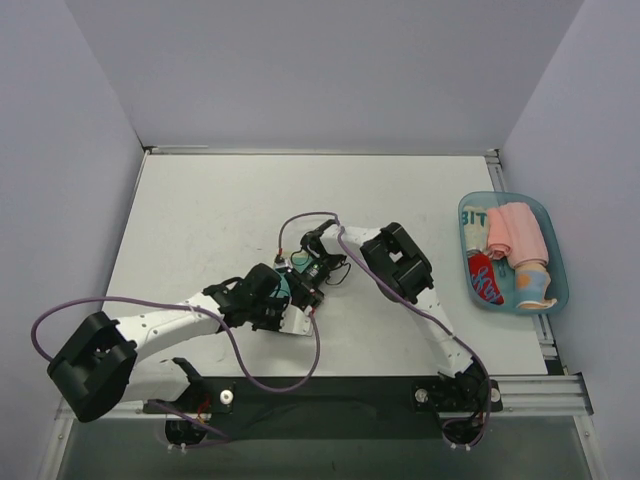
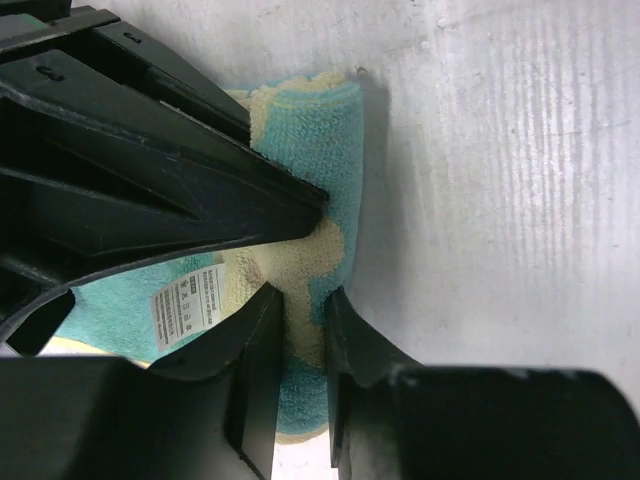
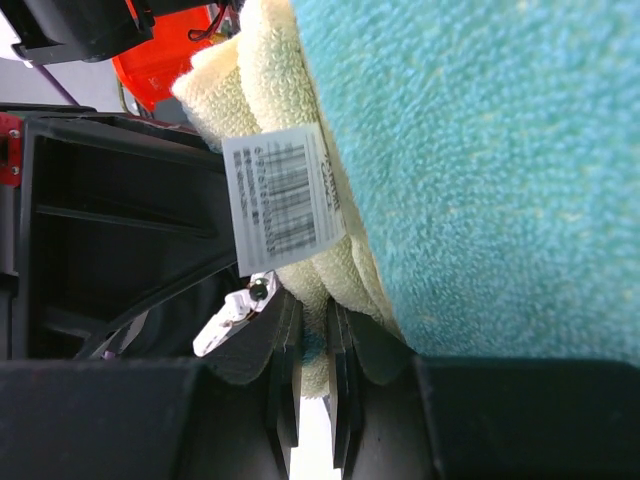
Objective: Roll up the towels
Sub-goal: Roll the towel
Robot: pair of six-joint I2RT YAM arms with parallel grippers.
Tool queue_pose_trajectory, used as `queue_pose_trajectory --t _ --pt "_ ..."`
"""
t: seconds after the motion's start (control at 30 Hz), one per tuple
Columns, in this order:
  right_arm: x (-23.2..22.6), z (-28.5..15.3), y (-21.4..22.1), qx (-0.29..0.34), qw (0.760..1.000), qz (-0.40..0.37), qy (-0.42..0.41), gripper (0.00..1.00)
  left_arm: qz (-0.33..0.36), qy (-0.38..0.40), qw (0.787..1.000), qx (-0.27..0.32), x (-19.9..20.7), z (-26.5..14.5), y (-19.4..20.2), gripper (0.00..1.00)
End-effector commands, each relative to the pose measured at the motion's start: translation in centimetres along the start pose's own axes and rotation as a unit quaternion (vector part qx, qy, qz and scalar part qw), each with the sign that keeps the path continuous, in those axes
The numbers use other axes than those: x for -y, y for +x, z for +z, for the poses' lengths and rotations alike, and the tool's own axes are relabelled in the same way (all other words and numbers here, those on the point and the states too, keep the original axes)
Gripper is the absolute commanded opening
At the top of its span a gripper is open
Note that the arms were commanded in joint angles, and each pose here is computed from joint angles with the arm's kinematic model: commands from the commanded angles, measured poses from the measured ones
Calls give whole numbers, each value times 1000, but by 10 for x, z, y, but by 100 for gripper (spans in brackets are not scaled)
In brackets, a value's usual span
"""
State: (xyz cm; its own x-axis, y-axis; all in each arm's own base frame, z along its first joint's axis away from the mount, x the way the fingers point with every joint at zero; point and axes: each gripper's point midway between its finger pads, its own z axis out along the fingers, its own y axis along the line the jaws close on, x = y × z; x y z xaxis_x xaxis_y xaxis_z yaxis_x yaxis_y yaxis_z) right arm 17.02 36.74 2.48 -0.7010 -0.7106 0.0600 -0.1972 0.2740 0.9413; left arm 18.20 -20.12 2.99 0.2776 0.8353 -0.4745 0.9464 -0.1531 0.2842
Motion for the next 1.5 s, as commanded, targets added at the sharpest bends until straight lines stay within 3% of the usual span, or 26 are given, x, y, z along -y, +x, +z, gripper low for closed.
queue_pose_trajectory --t 0.0,0.07,0.13,0.2,0.3,0.43,0.5,0.63,0.8,0.97,1.1,1.33,1.47 --pt "24 -4 4 -7 999 22 33 0 1 2 1000 -16 1 10 8 26" --pt "24 -8 3 -3 999 20 39 0 -11 56 998 -32 22 13 16 12" --pt "21 -16 3 1 998 0 64 1 -32 109 993 -34 41 15 18 6" --pt "11 -28 -1 13 996 -28 87 10 -52 168 984 -30 61 11 14 0" --pt "-1 -55 -8 39 987 -68 143 22 -92 229 968 -41 76 10 16 0" --pt "-15 -96 -13 87 970 -102 205 32 -154 277 948 -31 64 5 11 0" --pt "-18 -122 -11 120 956 -117 241 39 -201 312 928 -26 63 -4 11 0" --pt "-22 -164 1 174 932 -129 292 41 -262 355 897 -22 43 -1 11 0" --pt "-45 -199 25 224 894 -163 352 51 -329 410 850 -29 28 6 18 0" --pt "-83 -205 44 260 868 -219 363 50 -359 431 828 -25 6 16 23 1" --pt "-103 -178 56 231 857 -280 365 48 -382 447 809 -29 -1 25 34 1" --pt "-92 -114 48 102 790 -393 460 53 -393 443 805 -40 -9 34 43 2" --pt "-69 -87 24 61 739 -438 508 66 -394 443 804 -39 -10 35 44 4"
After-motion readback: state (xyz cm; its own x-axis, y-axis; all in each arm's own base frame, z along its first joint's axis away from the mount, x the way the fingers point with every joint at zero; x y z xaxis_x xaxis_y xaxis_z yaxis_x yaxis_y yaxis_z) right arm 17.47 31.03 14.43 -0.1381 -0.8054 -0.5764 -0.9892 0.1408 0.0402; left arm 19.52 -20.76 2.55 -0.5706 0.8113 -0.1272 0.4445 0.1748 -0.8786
